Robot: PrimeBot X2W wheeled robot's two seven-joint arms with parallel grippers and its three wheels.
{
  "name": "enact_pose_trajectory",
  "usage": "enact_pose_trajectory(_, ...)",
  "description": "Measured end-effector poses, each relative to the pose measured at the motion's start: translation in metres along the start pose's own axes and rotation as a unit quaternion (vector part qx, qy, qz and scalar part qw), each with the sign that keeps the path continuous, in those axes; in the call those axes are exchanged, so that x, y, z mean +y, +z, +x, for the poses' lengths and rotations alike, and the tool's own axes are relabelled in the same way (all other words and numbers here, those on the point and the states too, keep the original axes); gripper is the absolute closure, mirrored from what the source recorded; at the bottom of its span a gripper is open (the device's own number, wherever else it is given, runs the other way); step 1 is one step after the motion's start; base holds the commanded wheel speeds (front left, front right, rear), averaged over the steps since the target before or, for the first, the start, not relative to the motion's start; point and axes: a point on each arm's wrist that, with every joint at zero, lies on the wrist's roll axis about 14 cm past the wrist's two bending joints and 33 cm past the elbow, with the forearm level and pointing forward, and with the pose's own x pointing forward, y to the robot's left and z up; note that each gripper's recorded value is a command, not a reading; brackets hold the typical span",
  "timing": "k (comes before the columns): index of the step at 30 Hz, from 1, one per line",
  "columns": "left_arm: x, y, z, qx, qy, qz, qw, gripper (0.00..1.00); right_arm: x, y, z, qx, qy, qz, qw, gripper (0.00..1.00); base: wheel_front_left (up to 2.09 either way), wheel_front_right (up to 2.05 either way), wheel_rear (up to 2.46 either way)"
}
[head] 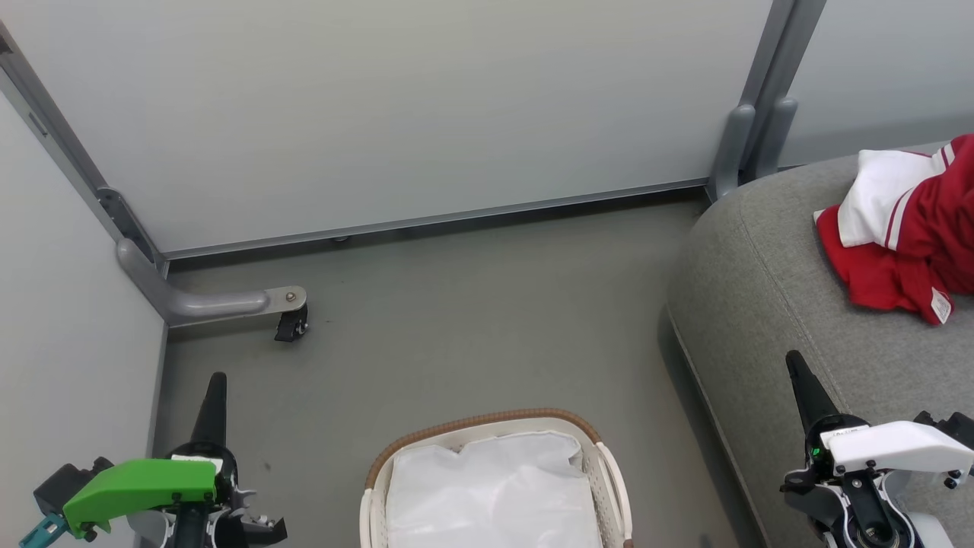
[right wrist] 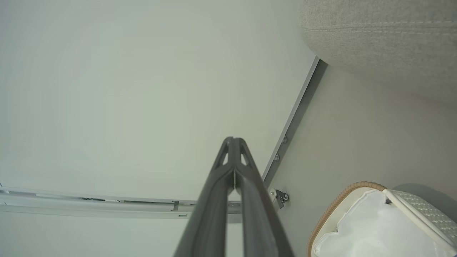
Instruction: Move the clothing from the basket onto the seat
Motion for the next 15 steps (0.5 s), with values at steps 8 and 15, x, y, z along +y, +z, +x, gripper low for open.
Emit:
enact_pose_trajectory(8, -0.0029, 0.0020, 0.0010, 0.000, -0.006, -0.028, 1.000, 1.00, 0.0019, 0.0022, -0.0005, 0.000, 0.004, 0.031, 1.000, 1.00, 0.00, 0.00, 0.00)
enact_pose_trajectory(15, -0.0081, 0.0031, 0.0032, 0.002, -0.015, -0.050, 0.999, 1.00, 0.0041, 0.0044, -0.0007, -0.001, 0.009, 0.056, 0.998, 1.00, 0.00, 0.00, 0.00)
